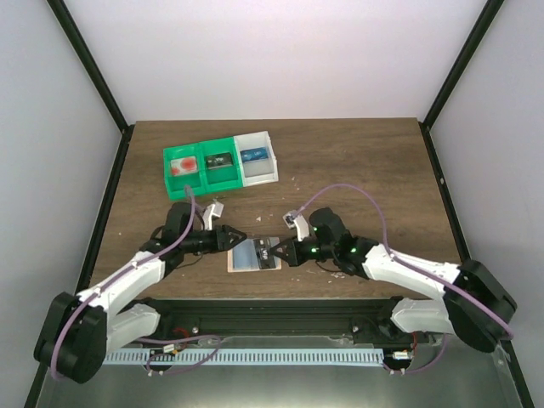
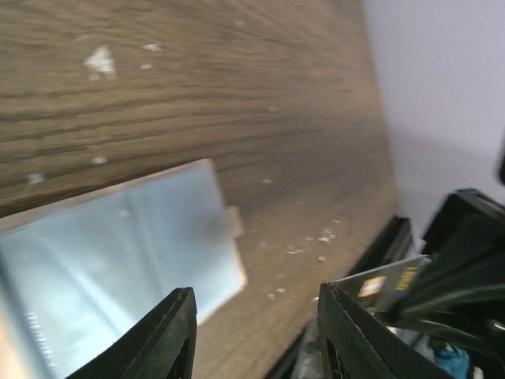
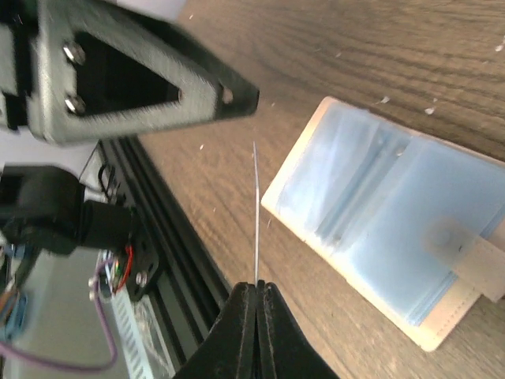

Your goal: Take the credit cards out of the card holder

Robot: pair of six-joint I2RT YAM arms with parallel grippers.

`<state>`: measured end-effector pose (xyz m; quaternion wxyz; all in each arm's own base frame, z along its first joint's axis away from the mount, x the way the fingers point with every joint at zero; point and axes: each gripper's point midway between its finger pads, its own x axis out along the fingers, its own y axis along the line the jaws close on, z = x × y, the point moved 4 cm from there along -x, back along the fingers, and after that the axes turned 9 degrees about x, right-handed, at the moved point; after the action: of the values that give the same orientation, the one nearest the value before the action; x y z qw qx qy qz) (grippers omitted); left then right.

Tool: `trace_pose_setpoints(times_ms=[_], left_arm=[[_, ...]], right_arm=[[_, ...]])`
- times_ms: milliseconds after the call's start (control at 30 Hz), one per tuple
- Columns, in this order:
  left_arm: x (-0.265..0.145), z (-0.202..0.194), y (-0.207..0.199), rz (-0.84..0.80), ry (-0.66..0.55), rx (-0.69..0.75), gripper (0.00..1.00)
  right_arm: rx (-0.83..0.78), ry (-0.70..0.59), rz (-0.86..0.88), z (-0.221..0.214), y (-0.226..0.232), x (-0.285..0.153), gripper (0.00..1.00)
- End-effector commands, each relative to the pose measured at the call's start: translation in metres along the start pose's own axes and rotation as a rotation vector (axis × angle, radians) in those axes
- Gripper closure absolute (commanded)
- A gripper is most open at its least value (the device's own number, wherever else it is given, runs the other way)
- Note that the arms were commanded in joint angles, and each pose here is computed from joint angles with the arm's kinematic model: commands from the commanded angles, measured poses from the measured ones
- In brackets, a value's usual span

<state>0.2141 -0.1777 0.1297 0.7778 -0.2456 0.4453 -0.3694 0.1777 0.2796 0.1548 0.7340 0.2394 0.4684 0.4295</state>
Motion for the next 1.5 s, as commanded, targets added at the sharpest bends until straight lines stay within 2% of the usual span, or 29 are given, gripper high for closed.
trace_pose_setpoints(times_ms=[0, 100, 233, 333, 500, 633, 900, 1067, 1300, 1467], left_arm=[[-0.019, 0.007, -0.046, -0.200, 0.013, 0.080, 0.54], [-0.033, 0.009, -0.071, -0.322, 0.001, 0.159, 0.49], [-0.043, 0.001, -0.094, -0.500, 0.073, 0.213, 0.48], [-0.046, -0.005, -0.100, -0.563, 0.108, 0.239, 0.48], [-0.051, -0.014, -0.105, -0.652, 0.149, 0.230, 0.57], [-0.047, -0.015, -0.101, -0.637, 0.156, 0.210, 0.60], [-0.052, -0.013, -0.107, -0.657, 0.151, 0.223, 0.53], [-0.055, -0.014, -0.108, -0.663, 0.140, 0.221, 0.52], [-0.054, -0.018, -0.105, -0.665, 0.145, 0.208, 0.59], [-0.054, -0.019, -0.105, -0.666, 0.146, 0.206, 0.67]], right_arm=[[-0.140, 0.108, 0.061, -0.013, 0.014, -0.022, 1.00], [-0.167, 0.124, 0.167, -0.013, 0.032, -0.041, 1.00], [-0.194, 0.179, 0.347, -0.019, 0.052, -0.062, 1.00], [-0.201, 0.228, 0.452, -0.024, 0.062, -0.070, 1.00], [-0.190, 0.245, 0.547, -0.023, 0.073, -0.076, 0.99], [-0.180, 0.239, 0.548, -0.019, 0.074, -0.074, 1.00], [-0.126, 0.258, 0.531, -0.019, 0.067, -0.068, 1.00], [-0.103, 0.261, 0.524, -0.016, 0.065, -0.064, 1.00], [-0.087, 0.254, 0.527, -0.009, 0.064, -0.059, 1.00], [-0.080, 0.257, 0.541, -0.006, 0.065, -0.057, 1.00]])
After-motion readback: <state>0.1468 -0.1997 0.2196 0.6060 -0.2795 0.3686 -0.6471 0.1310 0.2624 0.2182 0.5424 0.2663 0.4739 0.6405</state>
